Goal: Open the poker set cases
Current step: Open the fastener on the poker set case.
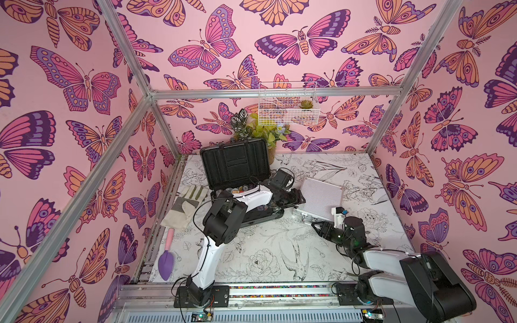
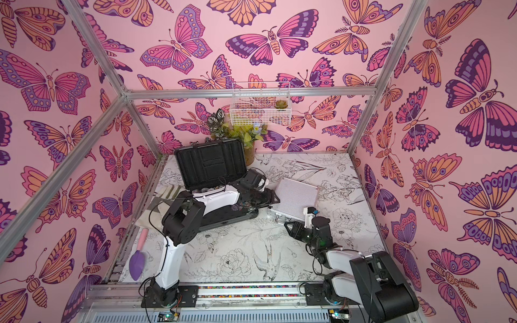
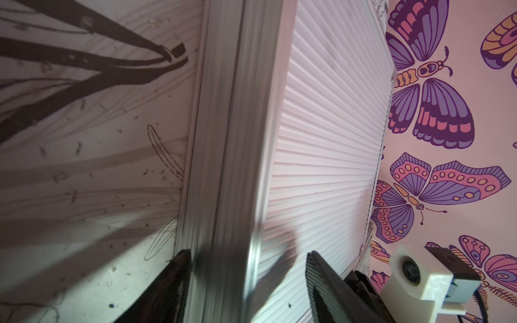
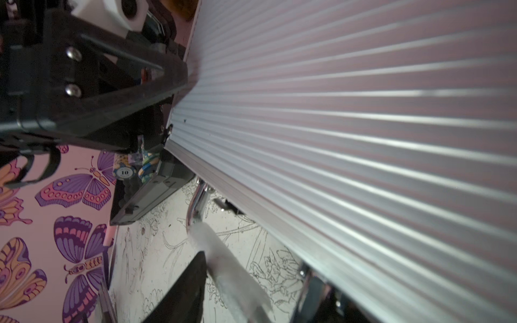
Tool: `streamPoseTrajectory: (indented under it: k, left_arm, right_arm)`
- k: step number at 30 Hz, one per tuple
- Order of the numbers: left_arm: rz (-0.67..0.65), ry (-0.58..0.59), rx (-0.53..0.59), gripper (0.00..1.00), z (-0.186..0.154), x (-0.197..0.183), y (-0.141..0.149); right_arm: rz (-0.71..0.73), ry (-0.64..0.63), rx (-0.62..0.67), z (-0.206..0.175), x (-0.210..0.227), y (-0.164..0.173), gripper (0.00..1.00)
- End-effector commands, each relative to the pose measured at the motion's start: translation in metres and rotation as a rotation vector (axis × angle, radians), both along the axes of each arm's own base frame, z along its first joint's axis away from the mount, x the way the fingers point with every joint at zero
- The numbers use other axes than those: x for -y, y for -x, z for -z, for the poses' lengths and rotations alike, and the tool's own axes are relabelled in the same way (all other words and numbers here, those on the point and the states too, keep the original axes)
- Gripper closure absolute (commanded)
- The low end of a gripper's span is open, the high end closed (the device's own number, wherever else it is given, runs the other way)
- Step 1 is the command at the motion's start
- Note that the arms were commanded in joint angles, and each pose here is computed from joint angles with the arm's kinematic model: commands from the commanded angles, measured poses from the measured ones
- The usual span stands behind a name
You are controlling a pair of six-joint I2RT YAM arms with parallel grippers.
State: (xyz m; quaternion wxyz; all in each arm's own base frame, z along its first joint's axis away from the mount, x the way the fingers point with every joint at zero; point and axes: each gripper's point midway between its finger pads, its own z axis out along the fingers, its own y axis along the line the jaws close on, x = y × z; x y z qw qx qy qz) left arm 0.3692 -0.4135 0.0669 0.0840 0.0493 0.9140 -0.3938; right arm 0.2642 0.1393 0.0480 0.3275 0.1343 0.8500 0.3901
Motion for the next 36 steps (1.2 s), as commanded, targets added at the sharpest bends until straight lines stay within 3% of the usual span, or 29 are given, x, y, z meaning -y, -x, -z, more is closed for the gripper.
streamPoseTrajectory:
  k: [1,13,14,16,18,21,27,31,36]
  left_arm:
    - [0.036,-0.031,-0.09,0.33,0.031,0.003,0.021]
    - [0.031,-0.022,-0.094,0.32,0.033,0.004,0.021]
    - [0.031,-0.019,-0.094,0.32,0.032,0.005,0.021]
    - [0.031,-0.014,-0.088,0.32,0.029,0.005,0.021]
    - [0.029,-0.011,-0.079,0.32,0.026,0.005,0.02]
    - [0.027,-0.007,-0.075,0.32,0.024,0.005,0.02]
    - [0.02,-0.004,-0.039,0.3,0.015,0.002,0.017]
    - [0.023,-0.023,0.106,0.29,-0.015,-0.006,0.007]
    - [0.104,-0.135,0.46,0.28,-0.064,-0.029,-0.002]
  right_arm:
    - [0.131,-0.1,0.044,-0.025,0.008,-0.018,0.44]
    - [0.351,-0.204,-0.091,-0.016,0.03,-0.015,0.59]
    - [0.368,-0.206,-0.1,-0.015,0.032,-0.014,0.62]
    - [0.4,-0.208,-0.125,-0.011,0.036,-0.012,0.79]
    - [0.43,-0.206,-0.147,-0.009,0.04,-0.01,0.83]
    - [0.496,-0.215,-0.191,-0.004,0.048,-0.006,1.0]
    - [0.574,-0.245,-0.196,-0.006,0.059,-0.004,1.0]
    - [0.609,-0.277,-0.258,-0.001,0.061,0.001,1.0]
    - [0.587,-0.36,-0.383,0.001,0.05,0.002,1.0]
